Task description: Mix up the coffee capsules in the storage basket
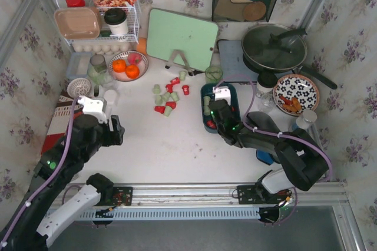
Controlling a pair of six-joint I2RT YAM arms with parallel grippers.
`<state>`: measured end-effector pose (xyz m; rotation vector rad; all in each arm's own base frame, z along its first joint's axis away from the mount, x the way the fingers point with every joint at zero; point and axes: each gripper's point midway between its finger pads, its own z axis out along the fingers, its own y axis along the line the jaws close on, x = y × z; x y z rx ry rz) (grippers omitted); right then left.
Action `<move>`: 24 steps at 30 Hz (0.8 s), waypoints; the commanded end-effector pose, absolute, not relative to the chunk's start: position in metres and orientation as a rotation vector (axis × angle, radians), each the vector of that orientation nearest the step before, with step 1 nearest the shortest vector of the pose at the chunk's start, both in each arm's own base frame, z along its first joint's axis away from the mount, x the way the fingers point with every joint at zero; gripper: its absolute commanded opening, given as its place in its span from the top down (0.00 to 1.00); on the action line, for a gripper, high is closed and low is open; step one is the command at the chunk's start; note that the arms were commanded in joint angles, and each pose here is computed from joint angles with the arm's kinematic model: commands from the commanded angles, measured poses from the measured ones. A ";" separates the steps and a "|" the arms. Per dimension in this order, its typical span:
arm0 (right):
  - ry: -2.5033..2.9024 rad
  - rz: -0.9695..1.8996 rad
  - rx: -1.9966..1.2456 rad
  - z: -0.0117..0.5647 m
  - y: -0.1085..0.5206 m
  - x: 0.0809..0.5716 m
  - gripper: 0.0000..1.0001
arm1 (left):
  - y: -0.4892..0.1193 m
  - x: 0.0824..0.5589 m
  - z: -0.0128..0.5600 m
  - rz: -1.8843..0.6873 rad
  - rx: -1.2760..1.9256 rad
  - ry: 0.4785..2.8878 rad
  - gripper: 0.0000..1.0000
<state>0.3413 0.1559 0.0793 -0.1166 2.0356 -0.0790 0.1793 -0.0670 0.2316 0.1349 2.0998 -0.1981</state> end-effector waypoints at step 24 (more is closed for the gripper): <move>1.993 0.115 -0.054 0.103 0.167 0.336 0.29 | -0.191 0.341 0.106 -0.157 0.095 2.441 0.28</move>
